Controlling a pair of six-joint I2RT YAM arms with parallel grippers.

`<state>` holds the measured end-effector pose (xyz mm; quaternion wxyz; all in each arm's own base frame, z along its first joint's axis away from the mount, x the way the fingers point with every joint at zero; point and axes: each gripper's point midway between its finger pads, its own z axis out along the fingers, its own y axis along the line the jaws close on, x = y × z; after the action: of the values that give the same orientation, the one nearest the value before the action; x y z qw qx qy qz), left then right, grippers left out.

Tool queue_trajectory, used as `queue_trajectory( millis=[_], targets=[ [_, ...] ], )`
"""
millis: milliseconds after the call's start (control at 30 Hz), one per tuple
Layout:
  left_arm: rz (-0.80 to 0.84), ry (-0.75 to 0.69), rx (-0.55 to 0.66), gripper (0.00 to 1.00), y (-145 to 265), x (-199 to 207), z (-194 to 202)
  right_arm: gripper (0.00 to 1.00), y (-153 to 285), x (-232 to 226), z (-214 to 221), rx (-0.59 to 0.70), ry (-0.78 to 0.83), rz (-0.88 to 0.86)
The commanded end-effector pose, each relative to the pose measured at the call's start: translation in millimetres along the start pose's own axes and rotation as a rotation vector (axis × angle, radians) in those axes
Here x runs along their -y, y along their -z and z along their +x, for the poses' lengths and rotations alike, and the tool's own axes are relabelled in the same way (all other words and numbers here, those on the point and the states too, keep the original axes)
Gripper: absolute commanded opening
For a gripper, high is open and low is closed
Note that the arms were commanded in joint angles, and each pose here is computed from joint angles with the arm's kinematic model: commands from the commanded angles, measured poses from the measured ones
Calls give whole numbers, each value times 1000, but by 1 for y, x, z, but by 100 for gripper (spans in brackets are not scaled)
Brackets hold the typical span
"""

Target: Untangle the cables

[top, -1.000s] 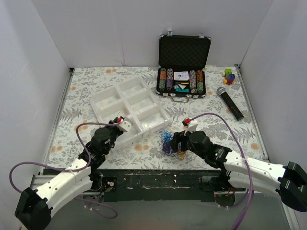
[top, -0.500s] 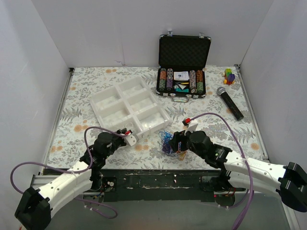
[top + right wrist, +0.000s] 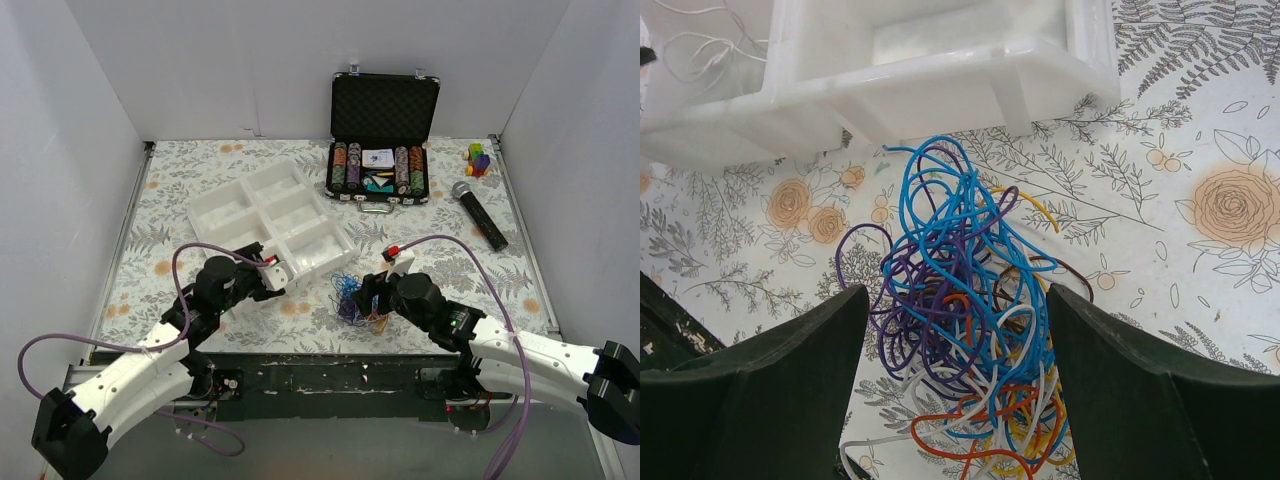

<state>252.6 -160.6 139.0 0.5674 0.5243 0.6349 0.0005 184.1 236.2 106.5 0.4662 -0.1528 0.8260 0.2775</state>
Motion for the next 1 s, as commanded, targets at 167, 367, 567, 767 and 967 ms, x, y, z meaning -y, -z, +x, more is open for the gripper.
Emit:
queue_trajectory(
  millis=[167,367,567,767,967],
  targets=[
    [-99,205,40,77,23,-45,-47,80,-2,-10,-12,46,-17,-35],
    [-63,425,-132,80,11,-31,6,80,-3,-12,-14,44,-15,-38],
    [-95,576,-203,81,4,-61,49,80,-1,-10,-14,45,-10,-33],
    [-27,778,-233,78,3,-83,68,80,-3,-10,-12,39,-12,-33],
    [116,820,-218,75,3,-55,69,80,-4,-9,-10,34,-8,-29]
  ],
)
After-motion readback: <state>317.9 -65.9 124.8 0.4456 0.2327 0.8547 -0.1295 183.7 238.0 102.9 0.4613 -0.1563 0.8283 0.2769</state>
